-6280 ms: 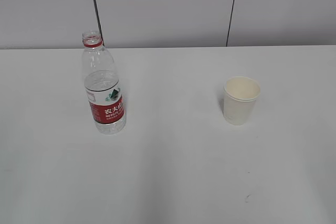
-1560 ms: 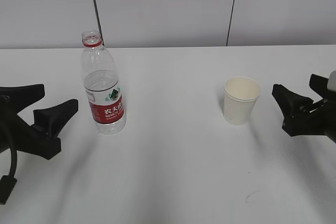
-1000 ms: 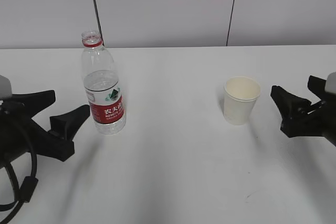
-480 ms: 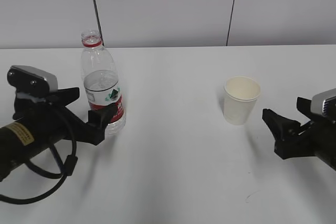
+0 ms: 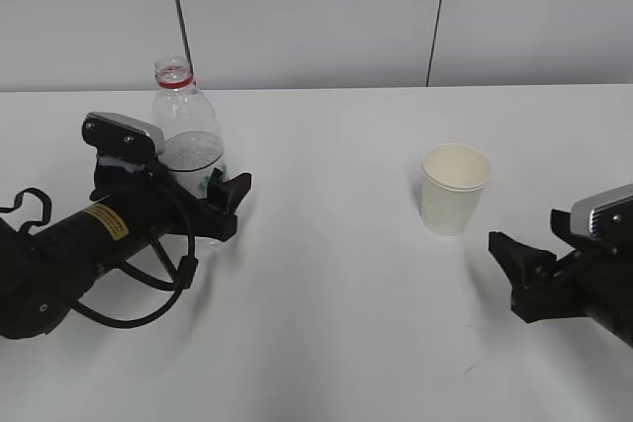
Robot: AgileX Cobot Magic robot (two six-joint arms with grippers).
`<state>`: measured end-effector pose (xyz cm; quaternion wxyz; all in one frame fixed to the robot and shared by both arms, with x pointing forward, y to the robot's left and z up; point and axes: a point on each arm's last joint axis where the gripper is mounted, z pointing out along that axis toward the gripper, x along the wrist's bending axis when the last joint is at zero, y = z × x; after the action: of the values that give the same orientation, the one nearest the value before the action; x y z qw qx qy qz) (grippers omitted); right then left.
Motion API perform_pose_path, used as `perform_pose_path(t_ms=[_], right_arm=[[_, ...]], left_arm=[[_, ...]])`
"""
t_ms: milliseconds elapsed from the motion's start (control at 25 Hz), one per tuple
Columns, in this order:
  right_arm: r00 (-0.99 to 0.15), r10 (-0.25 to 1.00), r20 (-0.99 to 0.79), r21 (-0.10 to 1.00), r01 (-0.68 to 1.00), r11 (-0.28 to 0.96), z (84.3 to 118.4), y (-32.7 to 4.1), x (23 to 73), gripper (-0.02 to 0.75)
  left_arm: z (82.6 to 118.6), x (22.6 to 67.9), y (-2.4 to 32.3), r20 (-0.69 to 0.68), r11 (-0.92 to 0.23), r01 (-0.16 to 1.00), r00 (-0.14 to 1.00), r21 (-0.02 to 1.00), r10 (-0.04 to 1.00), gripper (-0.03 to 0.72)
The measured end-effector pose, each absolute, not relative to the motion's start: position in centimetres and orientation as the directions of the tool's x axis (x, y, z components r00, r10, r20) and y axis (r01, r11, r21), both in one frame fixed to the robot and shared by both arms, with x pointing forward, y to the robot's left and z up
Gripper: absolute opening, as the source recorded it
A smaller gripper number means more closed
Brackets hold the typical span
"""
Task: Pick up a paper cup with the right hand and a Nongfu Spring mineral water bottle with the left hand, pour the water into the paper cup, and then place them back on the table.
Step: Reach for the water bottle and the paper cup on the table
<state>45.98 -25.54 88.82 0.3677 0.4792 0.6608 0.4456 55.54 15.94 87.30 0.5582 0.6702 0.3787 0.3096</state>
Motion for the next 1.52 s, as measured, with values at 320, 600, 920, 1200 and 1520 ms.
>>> perform_pose_path(t_ms=[320, 600, 920, 1200, 1520], right_arm=[[-0.414, 0.908, -0.067, 0.933, 0.295, 0.203, 88.2, -24.3, 46.1, 0.582], [-0.404, 0.915, -0.014, 0.943, 0.298, 0.146, 88.0, -23.9, 47.6, 0.582], [-0.333, 0.941, 0.055, 0.945, 0.321, 0.058, 87.4, -24.1, 49.5, 0.597], [-0.328, 0.943, 0.057, 0.944, 0.325, 0.056, 86.2, -23.9, 51.4, 0.598], [-0.301, 0.952, 0.060, 0.947, 0.319, 0.042, 84.9, -23.7, 53.8, 0.598]], left_arm=[[87.2, 55.5, 15.9, -0.009, -0.091, 0.165, 0.521, 0.982, 0.853, 0.575], [87.2, 55.5, 15.9, -0.009, -0.090, 0.164, 0.521, 0.982, 0.853, 0.572], [87.2, 55.5, 15.9, -0.009, -0.090, 0.164, 0.521, 0.982, 0.853, 0.564], [87.2, 55.5, 15.9, -0.009, -0.090, 0.164, 0.521, 0.982, 0.853, 0.556], [87.2, 55.5, 15.9, -0.009, -0.089, 0.163, 0.521, 0.983, 0.853, 0.554]])
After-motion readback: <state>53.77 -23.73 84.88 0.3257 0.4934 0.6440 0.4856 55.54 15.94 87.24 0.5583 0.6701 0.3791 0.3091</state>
